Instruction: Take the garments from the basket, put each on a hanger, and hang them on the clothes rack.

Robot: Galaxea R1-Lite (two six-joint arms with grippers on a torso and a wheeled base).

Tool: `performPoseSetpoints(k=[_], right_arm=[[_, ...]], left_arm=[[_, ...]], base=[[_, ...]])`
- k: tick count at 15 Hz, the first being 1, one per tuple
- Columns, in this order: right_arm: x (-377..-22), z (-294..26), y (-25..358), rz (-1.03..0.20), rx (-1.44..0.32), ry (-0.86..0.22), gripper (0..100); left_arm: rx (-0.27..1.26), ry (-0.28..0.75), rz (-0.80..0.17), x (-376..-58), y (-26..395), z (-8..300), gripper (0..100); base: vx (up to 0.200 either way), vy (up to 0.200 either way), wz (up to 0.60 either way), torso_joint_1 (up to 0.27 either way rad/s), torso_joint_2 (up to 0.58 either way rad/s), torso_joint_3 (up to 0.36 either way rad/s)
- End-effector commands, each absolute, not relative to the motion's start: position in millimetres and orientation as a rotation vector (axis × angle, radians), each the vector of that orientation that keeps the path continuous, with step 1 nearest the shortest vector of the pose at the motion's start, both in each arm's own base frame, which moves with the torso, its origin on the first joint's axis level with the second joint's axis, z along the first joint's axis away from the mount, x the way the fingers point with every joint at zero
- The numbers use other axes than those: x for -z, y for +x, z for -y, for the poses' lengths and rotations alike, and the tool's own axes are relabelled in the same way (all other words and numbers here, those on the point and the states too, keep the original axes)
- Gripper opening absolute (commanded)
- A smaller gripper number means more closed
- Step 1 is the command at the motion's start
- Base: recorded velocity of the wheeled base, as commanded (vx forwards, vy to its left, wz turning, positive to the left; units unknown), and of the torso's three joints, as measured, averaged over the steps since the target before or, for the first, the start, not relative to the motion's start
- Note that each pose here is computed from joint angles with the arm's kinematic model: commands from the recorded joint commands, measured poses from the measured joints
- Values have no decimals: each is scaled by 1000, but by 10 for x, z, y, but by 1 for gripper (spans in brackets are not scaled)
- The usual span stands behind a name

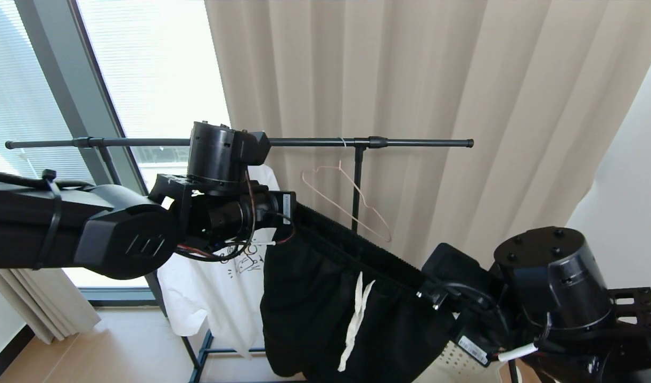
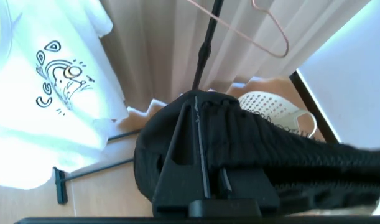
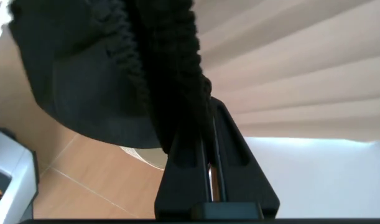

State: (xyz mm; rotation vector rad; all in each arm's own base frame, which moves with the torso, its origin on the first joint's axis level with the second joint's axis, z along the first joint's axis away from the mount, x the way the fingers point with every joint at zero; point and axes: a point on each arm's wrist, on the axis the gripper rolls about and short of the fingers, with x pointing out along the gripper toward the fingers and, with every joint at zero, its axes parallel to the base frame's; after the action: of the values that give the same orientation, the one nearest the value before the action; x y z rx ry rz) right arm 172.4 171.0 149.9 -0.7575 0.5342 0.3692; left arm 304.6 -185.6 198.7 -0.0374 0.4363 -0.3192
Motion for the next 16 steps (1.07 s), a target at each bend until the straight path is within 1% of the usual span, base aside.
performPoseSetpoints(k=[1,3,6,8,9,10,11,13,14,16], right_arm=[[-1408,-1877,1605,-538,-458,-769,0],[-1333,-2196,1426,-545,-539,-689,0],[-1219,-2747,1298,-586,-574,-496,0],[-1314,-2950,1353,-581,-551,-339,0],[-1382,-3004,1376,-575,-542,-276,0],[-1494,-3069,1403,-561,-536,-183,0],[-1552,-3091,1417,-557,-528,-130,0],[-1561,-3065,1418,-563,-520,-129,0],[-1534,-2998,1468,-574,-499,-163,0],[-1498,-2757,1534,-602,-465,-291,0]], left_arm=[[322,-38,-433,-1934,3219,1974,0],[336,-51,-408,-1982,3308,2032,0],[412,-71,-398,-2043,3313,2096,0],[422,-68,-403,-2029,3291,2132,0],[422,-69,-401,-2035,3288,2130,0],[423,-71,-402,-2038,3281,2126,0],[421,-68,-404,-2032,3280,2124,0],[423,-69,-405,-2034,3276,2122,0],[421,-68,-409,-2035,3249,2104,0],[413,-63,-415,-2069,3215,2054,0]], base=[[0,0,0,0,0,0],[0,0,0,0,0,0],[0,0,0,0,0,0],[0,0,0,0,0,0],[0,0,0,0,0,0],[0,0,0,0,0,0],[0,0,0,0,0,0],[0,0,0,0,0,0],[0,0,0,0,0,0],[0,0,0,0,0,0]])
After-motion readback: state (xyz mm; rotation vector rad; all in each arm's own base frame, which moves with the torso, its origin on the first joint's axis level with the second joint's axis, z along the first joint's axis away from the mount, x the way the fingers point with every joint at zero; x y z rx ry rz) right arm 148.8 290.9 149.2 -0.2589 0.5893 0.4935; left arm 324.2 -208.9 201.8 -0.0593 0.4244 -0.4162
